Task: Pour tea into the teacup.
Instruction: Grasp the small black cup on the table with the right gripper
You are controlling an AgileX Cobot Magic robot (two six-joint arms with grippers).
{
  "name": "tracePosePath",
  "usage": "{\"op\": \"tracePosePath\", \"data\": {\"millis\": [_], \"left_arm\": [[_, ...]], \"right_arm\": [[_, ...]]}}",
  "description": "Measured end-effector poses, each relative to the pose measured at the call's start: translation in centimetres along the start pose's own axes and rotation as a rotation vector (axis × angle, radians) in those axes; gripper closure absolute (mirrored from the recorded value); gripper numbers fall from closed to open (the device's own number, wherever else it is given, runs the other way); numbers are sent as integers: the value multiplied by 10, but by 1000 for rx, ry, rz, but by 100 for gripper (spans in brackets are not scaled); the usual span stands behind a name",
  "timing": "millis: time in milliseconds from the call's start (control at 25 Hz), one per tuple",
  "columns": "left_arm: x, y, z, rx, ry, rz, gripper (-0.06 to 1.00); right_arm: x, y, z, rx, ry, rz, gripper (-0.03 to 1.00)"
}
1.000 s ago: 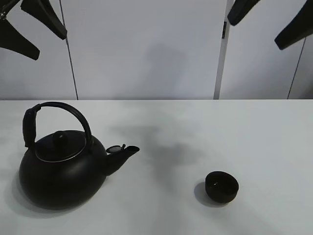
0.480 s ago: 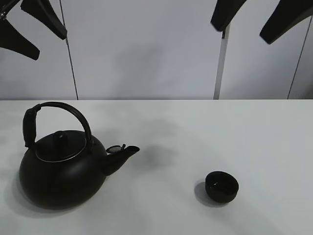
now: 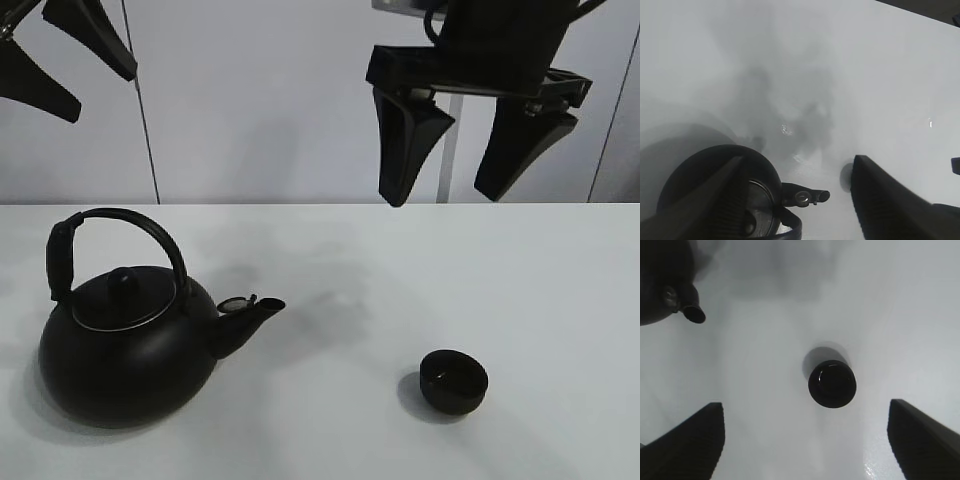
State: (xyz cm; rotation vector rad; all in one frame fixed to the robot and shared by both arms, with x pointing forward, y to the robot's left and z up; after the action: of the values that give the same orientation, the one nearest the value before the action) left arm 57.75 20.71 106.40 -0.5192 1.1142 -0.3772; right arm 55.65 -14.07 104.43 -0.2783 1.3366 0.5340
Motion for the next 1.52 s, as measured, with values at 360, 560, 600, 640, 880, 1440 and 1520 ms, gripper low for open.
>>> {"op": "tracePosePath", "data": {"millis": [360, 560, 600, 640, 880, 1440, 1520], "left_arm": [[0, 0, 0, 0, 0, 0, 51], [0, 0, 0, 0, 0, 0, 51], [0, 0, 0, 0, 0, 0, 51], [0, 0, 0, 0, 0, 0, 51], [0, 0, 0, 0, 0, 0, 51], [0, 0, 0, 0, 0, 0, 51], [0, 0, 0, 0, 0, 0, 51]], "right_arm": [[28, -5, 1, 3, 96, -8, 36], [50, 5, 3, -44, 157, -25, 36], [54, 6, 3, -55, 167, -32, 36], [57, 6, 3, -60, 177, -39, 36], [70, 2, 5, -52, 197, -58, 36], [111, -1, -29, -29, 271, -48, 36], [117, -1, -34, -26, 271, -49, 36]]}}
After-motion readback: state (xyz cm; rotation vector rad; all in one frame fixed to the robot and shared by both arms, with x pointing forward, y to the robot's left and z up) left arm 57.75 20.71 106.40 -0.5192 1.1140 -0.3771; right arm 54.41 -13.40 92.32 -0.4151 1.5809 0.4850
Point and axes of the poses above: a point on each arm's last joint axis where the gripper is mounted, x pointing out along that axis toward the gripper, y along the wrist's bending axis when the last joint is at zero, z = x × y, the point moved 1 cm from there along x, pointing out along that axis toward the gripper, and after that the axes turned 4 degrees about -x, right-handed, at the moved point
